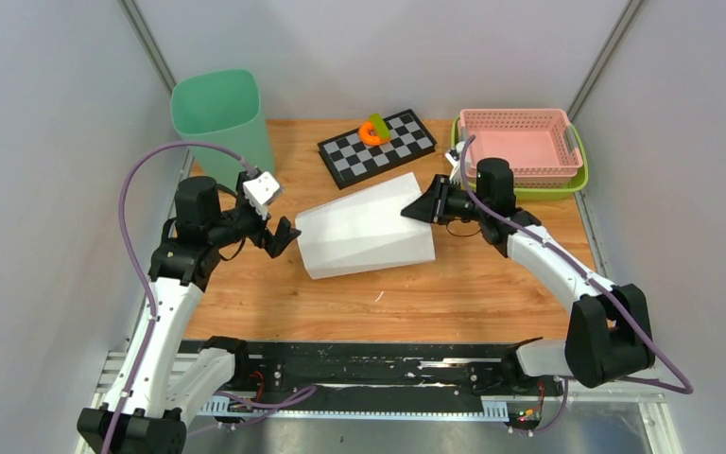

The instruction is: Turn the large container upside down

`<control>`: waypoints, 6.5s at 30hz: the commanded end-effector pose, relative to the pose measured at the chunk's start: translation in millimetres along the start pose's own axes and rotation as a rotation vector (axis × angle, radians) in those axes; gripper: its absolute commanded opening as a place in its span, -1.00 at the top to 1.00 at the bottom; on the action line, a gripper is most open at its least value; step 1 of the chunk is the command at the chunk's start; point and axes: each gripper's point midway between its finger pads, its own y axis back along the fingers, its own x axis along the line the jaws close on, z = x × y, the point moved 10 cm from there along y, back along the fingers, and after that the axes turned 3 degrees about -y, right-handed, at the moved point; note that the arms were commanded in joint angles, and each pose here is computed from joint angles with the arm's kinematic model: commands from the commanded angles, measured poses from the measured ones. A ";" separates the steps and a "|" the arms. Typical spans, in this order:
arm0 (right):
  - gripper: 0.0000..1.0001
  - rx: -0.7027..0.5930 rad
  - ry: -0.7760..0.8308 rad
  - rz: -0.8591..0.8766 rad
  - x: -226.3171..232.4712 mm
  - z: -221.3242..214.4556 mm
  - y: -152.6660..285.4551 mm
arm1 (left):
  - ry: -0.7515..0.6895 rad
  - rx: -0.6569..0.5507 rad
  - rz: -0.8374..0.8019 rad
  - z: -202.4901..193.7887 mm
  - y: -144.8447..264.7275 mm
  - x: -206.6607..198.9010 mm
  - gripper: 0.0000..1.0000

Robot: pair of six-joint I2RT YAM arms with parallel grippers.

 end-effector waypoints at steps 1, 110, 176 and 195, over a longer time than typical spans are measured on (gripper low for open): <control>0.37 0.014 -0.015 -0.077 -20.5 -12.2 2.2 | 0.008 -0.009 -0.010 -1.8 -1.8 0.5 -1.00; -0.48 0.223 0.461 -0.005 32.9 -7.6 18.9 | 0.390 0.215 -0.001 -60.3 -61.4 15.8 -1.00; -0.50 0.222 0.567 -0.216 15.1 -5.2 44.6 | 0.784 0.321 -0.232 -50.9 -49.5 2.9 -1.00; -0.49 0.333 0.598 -0.108 21.1 -27.2 22.3 | 0.867 0.108 -0.439 -26.9 -59.1 1.1 -1.00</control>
